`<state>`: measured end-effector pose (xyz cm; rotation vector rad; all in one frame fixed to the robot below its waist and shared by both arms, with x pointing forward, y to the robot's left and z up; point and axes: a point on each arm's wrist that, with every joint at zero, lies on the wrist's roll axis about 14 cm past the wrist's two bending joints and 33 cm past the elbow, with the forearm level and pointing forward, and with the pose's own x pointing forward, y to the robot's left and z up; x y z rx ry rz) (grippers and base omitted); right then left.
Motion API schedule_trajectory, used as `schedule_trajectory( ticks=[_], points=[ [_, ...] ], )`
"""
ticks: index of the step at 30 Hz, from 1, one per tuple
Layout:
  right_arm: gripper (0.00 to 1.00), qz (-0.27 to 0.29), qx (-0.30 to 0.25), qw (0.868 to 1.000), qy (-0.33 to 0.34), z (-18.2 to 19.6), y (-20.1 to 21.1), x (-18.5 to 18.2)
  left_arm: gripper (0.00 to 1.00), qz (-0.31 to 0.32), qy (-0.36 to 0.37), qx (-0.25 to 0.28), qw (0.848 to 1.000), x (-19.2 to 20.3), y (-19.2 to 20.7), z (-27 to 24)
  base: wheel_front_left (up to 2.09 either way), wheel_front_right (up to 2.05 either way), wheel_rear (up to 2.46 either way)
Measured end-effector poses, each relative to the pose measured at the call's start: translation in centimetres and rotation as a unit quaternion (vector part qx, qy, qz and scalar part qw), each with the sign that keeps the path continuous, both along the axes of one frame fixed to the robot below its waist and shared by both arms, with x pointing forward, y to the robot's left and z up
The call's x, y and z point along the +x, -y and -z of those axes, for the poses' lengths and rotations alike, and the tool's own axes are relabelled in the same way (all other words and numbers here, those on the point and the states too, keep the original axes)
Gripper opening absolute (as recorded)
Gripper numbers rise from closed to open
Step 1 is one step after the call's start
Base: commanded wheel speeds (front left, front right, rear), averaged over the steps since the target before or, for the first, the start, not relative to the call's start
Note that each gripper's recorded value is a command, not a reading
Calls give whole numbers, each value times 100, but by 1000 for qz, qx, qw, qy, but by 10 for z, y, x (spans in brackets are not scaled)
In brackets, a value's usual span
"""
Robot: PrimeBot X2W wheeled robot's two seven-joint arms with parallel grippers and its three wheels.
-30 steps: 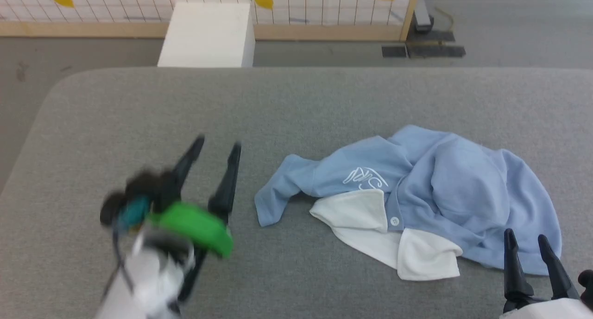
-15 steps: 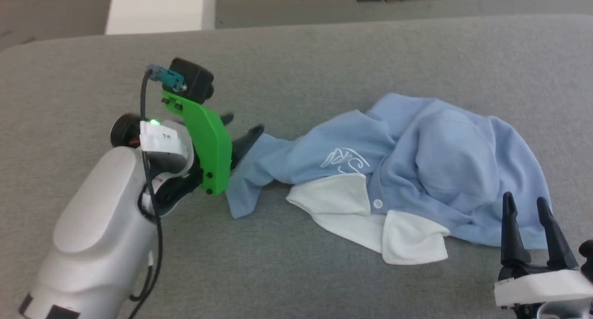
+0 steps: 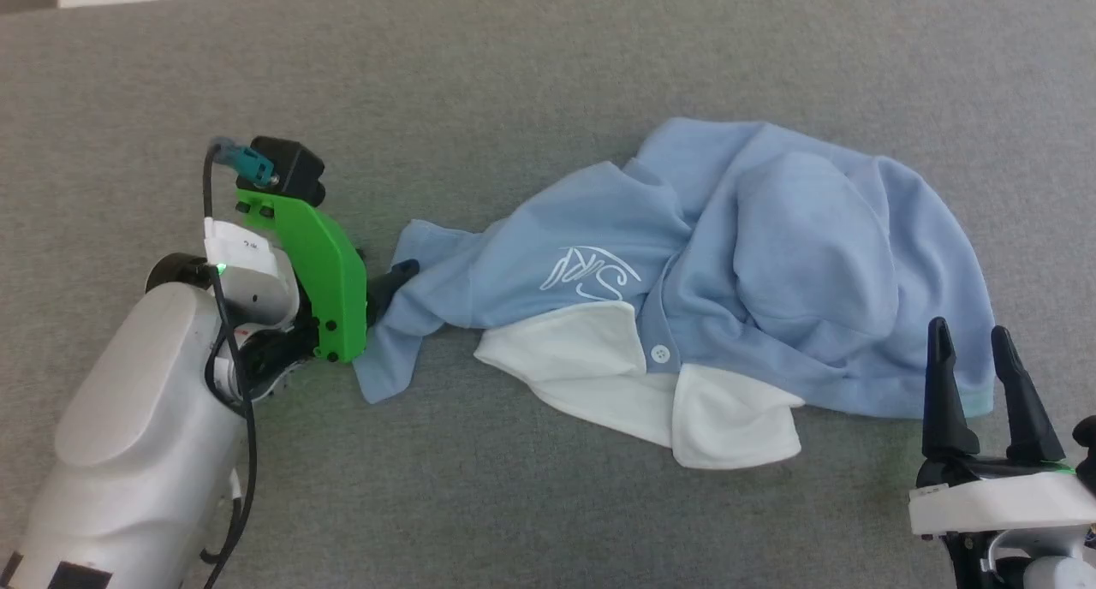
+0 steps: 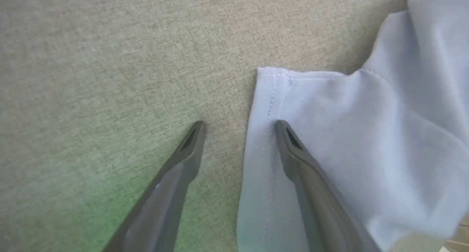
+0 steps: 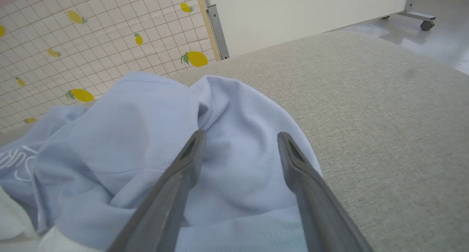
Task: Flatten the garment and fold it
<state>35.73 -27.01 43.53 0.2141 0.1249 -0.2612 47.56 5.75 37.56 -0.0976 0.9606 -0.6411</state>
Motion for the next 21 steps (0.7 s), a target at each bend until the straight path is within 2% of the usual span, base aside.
schedule_trajectory(
  ticks=[5, 6, 7, 15, 21],
  points=[
    [100, 9, -5, 1000, -12, 7, 6, -2, 100, -4, 2, -22, 1000, 4, 14, 8, 0, 0, 0],
    [100, 8, -6, 1000, -13, 7, 6, -1, 54, -3, 3, -22, 1000, 3, 15, 9, 0, 0, 0],
    [100, 6, -8, 1000, -13, 7, 5, 0, 0, -2, 7, -23, 1000, 4, 16, 9, 0, 0, 0],
    [100, -8, -18, 1000, -2, -5, 1, 7, 0, 9, 28, -37, 999, -9, 31, 4, 0, 0, 0],
    [100, -24, -15, 1000, 14, -18, -8, 9, 0, -4, 90, -62, 994, -14, 30, -21, 0, 0, 0]
  ],
)
